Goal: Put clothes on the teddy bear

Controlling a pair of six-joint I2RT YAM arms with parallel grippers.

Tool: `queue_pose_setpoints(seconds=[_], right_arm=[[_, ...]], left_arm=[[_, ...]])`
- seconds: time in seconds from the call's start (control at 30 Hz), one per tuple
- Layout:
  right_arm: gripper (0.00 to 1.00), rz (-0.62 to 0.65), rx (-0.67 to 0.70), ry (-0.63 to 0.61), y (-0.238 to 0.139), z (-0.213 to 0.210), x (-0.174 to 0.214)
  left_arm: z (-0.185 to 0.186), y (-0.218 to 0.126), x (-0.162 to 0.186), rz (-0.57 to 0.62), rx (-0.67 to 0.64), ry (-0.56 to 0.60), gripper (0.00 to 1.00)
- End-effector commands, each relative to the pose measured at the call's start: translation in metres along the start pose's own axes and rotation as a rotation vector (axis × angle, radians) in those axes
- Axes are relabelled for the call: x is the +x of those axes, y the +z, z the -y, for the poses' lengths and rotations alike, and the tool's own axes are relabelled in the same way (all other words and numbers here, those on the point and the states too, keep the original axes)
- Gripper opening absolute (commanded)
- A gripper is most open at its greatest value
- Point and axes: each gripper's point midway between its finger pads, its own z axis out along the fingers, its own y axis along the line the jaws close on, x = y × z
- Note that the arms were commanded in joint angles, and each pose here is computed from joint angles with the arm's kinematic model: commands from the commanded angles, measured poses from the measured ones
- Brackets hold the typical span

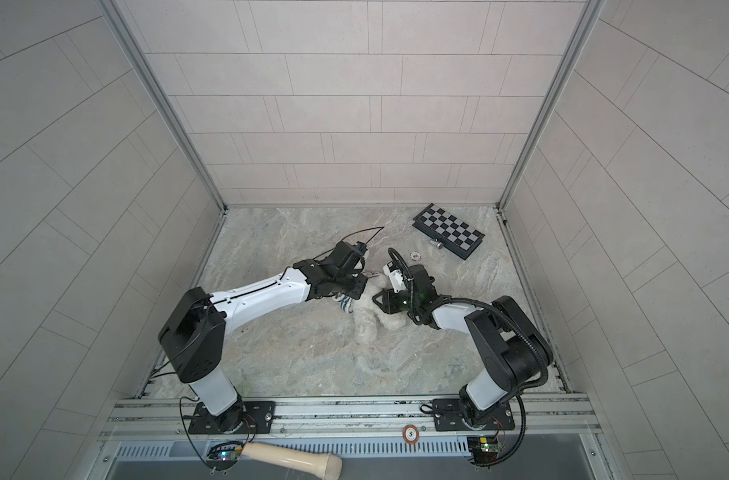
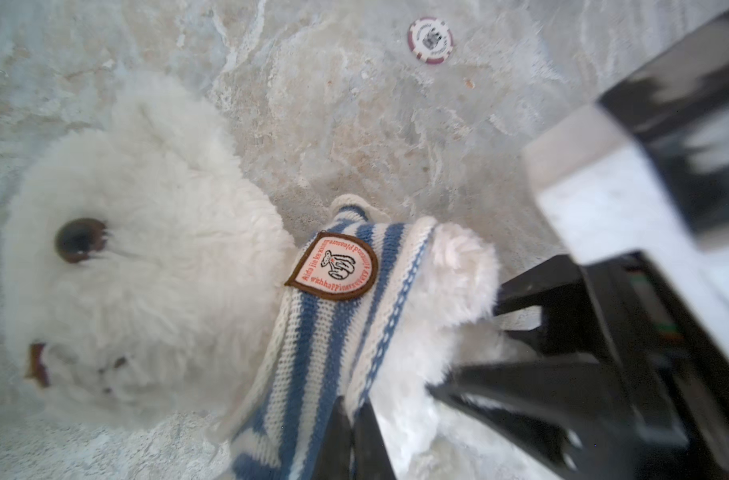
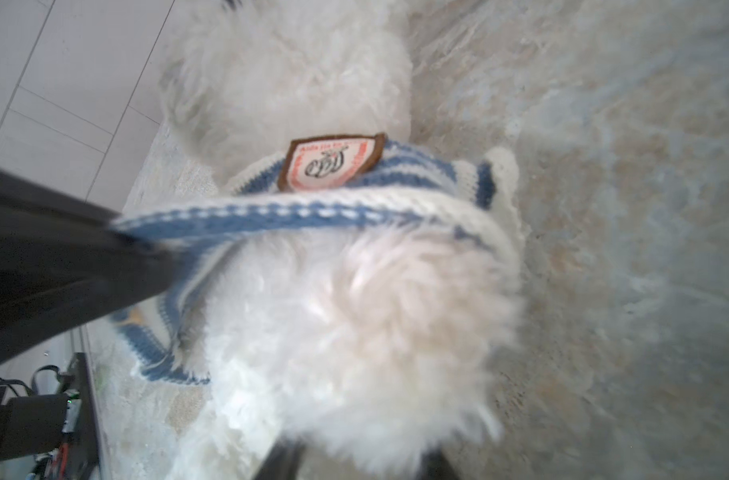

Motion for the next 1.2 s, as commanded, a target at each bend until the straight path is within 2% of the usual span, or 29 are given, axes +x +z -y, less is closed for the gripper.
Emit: queue_pose_setpoints(seconds=[0.0,0.23,0.4,0.5,0.7,0.93,1.07,1.17], right_arm=[[0.0,-0.022,0.052,0.042,0.0,0.018,0.013],[0.0,0.019,0.124,0.068,-0.016,0.03,0.011],[0.0,0.037,0.177,0.098,-0.029,0.04,0.011],[0.0,0.044,0.207,0.111,-0.034,0.046,0.01],[0.0,0.059,0.203,0.117,-0.035,0.045,0.005],[0.0,0.08,0.171,-0.013,-0.047,0.011,-0.005],[0.0,0.188,0.084,-0.137,-0.06,-0.022,-0.018],[0.0,0.19,0.057,-0.196,-0.062,-0.035,-0.015]], left_arm=[[0.013,-0.028,-0.014,0.067,0.09,-0.022,0.0],[0.009,-0.049,0.002,0.093,0.105,-0.003,0.0],[0.004,-0.056,0.049,0.078,0.13,0.097,0.0],[0.001,-0.06,0.078,0.068,0.147,0.109,0.0],[0.005,-0.062,0.095,0.062,0.125,0.133,0.0],[0.044,-0.037,0.073,0.098,0.192,0.085,0.0],[0.045,-0.018,0.077,0.043,0.172,0.064,0.0],[0.042,-0.02,0.072,0.031,0.136,0.057,0.01]])
